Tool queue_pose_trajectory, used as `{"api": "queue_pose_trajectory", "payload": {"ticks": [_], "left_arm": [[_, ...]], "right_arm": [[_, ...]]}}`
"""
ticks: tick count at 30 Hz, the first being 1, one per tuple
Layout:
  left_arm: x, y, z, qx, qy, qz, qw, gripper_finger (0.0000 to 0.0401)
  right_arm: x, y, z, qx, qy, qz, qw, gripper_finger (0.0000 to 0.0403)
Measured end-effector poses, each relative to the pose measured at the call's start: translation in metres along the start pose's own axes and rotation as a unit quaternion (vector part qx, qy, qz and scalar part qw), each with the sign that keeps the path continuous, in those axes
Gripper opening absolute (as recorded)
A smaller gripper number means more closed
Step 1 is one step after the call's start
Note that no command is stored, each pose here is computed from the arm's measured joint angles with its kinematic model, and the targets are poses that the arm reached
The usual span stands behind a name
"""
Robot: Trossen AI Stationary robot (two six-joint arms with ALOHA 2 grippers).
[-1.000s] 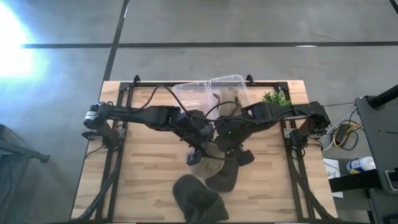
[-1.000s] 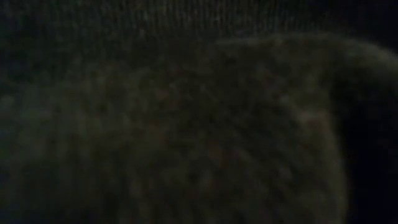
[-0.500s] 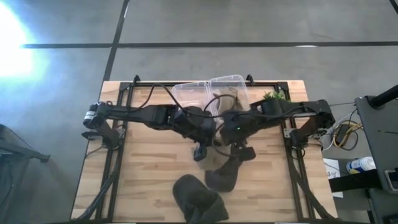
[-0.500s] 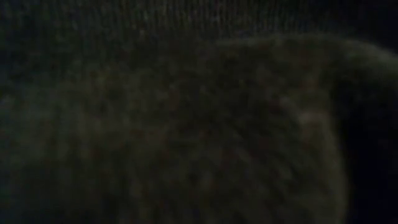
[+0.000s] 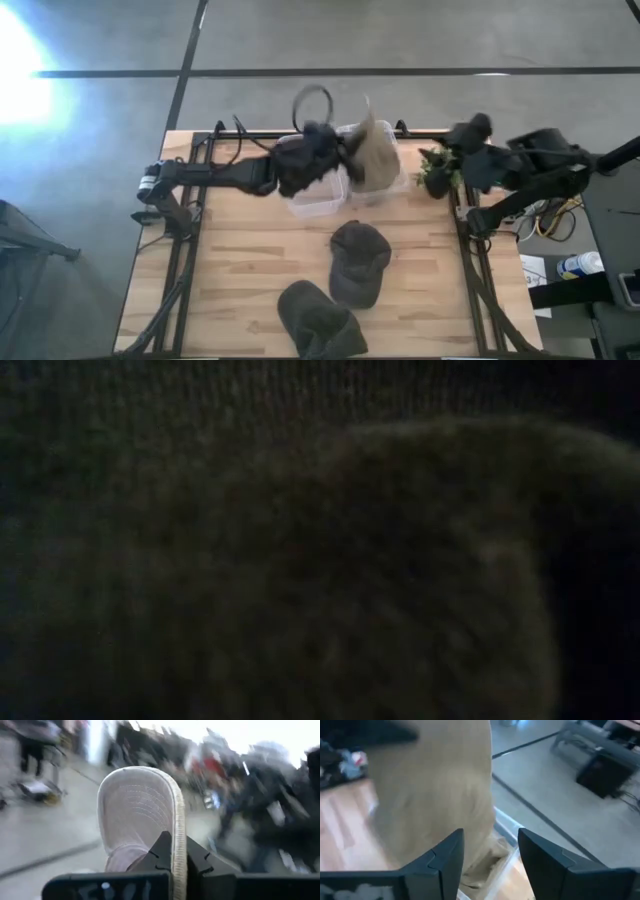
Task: Pick & Place hat
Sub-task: Put the brown cap into the right transparent bin
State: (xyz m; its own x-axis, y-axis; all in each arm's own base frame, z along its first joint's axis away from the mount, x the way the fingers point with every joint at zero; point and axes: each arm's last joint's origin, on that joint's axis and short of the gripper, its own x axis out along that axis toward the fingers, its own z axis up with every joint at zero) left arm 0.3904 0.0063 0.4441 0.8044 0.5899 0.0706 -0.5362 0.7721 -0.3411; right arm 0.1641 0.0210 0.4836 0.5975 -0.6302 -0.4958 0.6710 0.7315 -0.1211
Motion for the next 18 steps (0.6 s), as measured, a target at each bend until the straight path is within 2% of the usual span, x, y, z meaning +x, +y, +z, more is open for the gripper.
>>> {"api": "queue_pose_trajectory", "payload": {"ticks": [5, 9, 13, 18], "left_arm": [[0.026, 0.017, 0.004, -0.054, -0.087, 0.014, 0.995, 0.0009], [0.050, 0.030, -0.004, -0.093, -0.138, 0.025, 0.986, 0.0009], [0.073, 0.039, -0.038, -0.091, -0.127, 0.083, 0.984, 0.0009], [0.095, 0.044, -0.090, -0.099, -0.090, 0.109, 0.985, 0.0009]], "right_arm": [[-0.016, -0.028, -0.008, 0.047, -0.011, -0.011, 0.999, 0.0191], [-0.019, -0.034, -0.011, 0.053, -0.016, -0.012, 0.998, 0.0192], [-0.016, -0.030, -0.010, 0.043, -0.015, -0.018, 0.999, 0.0192], [-0.015, -0.029, -0.011, 0.035, -0.014, -0.020, 0.999, 0.0192]]}}
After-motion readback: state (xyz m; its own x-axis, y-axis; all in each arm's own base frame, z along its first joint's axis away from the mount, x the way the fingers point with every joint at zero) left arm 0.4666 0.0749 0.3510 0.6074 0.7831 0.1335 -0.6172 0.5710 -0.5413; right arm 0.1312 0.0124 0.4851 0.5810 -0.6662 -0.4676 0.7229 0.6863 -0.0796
